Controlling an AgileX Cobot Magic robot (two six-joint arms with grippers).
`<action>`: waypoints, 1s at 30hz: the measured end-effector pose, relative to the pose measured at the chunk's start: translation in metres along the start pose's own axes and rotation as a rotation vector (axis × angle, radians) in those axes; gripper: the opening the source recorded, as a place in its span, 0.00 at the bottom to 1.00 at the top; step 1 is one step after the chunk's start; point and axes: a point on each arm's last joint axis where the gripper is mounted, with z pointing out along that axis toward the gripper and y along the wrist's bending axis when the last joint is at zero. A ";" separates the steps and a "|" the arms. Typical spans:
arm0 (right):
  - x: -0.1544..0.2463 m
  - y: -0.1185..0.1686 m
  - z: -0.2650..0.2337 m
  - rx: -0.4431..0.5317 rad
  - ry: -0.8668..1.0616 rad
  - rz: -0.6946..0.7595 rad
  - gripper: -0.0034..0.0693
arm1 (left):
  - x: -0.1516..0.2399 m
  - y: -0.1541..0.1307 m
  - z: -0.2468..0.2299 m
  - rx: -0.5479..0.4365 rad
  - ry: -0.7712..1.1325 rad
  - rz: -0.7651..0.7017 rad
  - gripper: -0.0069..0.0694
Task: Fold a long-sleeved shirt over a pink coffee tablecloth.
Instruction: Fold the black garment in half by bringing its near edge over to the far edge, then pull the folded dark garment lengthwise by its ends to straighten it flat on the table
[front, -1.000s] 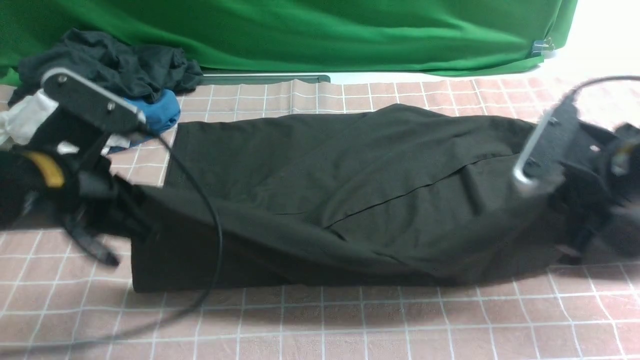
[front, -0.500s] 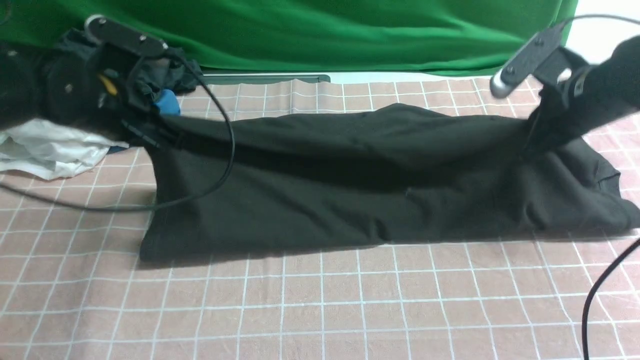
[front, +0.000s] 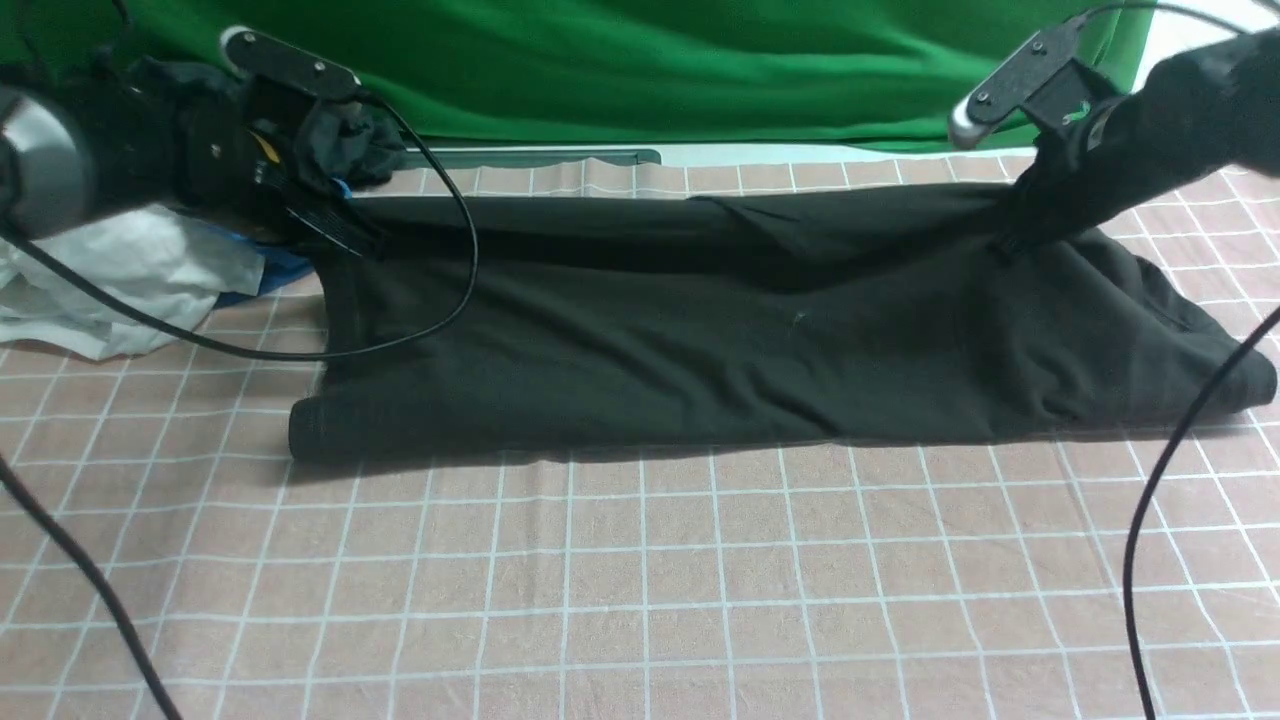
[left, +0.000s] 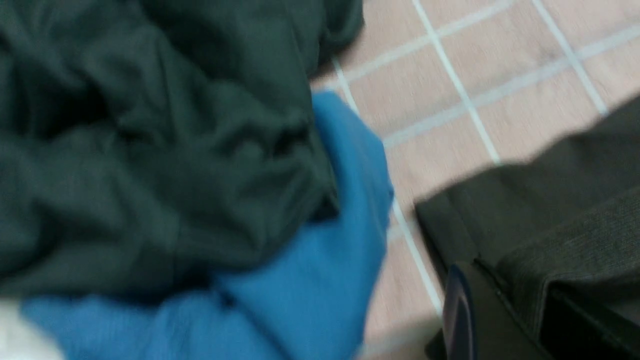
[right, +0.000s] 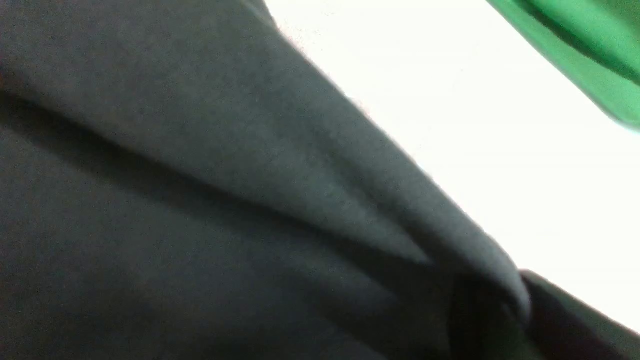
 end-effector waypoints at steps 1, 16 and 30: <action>0.000 0.000 0.001 0.000 0.000 0.001 0.20 | 0.000 0.000 0.001 -0.003 -0.009 0.002 0.15; -0.037 0.031 -0.060 -0.137 -0.040 0.203 0.33 | -0.002 0.006 0.005 -0.022 -0.051 -0.011 0.65; -0.048 0.118 0.027 -0.383 0.056 0.193 0.08 | -0.008 -0.103 -0.054 0.319 0.056 0.057 0.11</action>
